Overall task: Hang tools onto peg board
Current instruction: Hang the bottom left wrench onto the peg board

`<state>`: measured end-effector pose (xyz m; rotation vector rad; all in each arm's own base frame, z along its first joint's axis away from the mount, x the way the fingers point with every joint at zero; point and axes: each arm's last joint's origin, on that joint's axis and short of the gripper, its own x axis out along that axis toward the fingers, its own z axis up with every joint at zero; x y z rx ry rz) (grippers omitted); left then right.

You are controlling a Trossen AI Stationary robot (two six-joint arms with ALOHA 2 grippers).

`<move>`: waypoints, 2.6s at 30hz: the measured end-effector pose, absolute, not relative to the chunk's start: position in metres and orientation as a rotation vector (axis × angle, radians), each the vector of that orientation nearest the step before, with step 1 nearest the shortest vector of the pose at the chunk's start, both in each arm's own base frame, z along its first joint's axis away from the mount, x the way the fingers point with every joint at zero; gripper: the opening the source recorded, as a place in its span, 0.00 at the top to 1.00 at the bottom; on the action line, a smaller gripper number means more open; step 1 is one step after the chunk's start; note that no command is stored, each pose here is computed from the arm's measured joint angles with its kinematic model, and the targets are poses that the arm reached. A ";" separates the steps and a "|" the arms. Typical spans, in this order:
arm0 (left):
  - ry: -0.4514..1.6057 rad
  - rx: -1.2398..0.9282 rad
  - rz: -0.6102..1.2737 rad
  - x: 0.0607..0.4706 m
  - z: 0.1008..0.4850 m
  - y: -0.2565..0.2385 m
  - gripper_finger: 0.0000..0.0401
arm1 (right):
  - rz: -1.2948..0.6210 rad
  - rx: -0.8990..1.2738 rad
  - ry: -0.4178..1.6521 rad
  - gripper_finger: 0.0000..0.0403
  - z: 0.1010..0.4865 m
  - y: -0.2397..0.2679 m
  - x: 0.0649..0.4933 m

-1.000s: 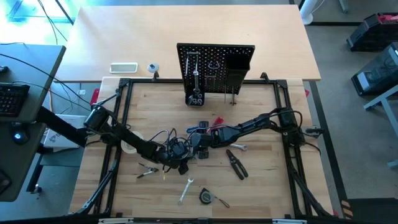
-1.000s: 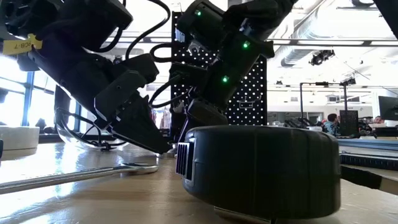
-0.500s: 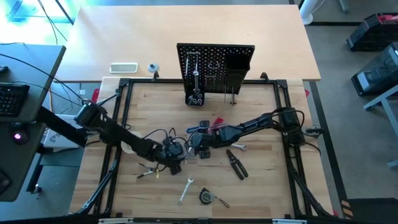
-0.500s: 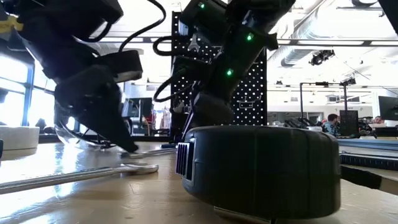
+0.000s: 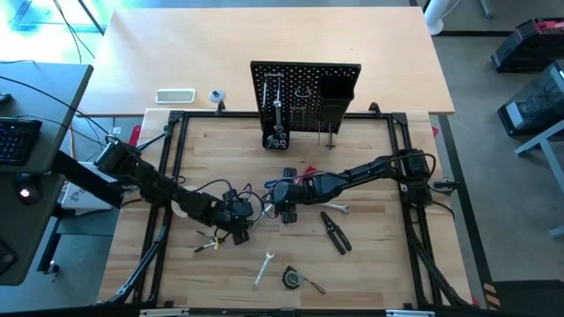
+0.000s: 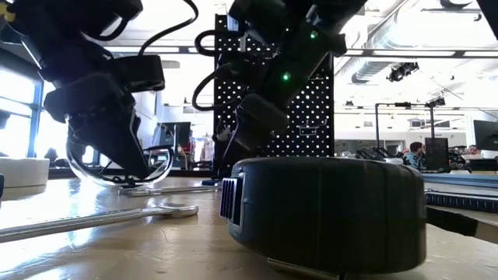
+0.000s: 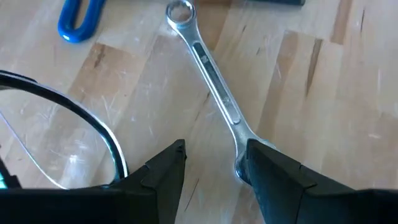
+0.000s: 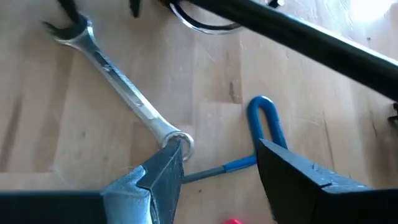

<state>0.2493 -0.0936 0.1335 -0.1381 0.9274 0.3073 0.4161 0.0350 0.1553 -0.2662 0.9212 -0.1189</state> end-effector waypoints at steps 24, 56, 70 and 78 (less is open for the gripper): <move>0.834 -0.118 0.289 0.258 0.138 -0.095 0.51 | -0.140 -0.248 0.856 0.51 0.134 0.025 0.409; 0.921 -0.222 0.279 0.276 0.105 -0.079 0.53 | -0.144 -0.226 0.881 0.51 0.113 0.025 0.413; 0.970 -0.205 0.266 0.276 0.097 -0.078 0.95 | -0.135 -0.226 0.886 0.51 0.112 0.028 0.412; 0.980 -0.175 0.251 0.272 0.103 -0.077 0.95 | -0.144 -0.223 0.877 0.51 0.112 0.029 0.412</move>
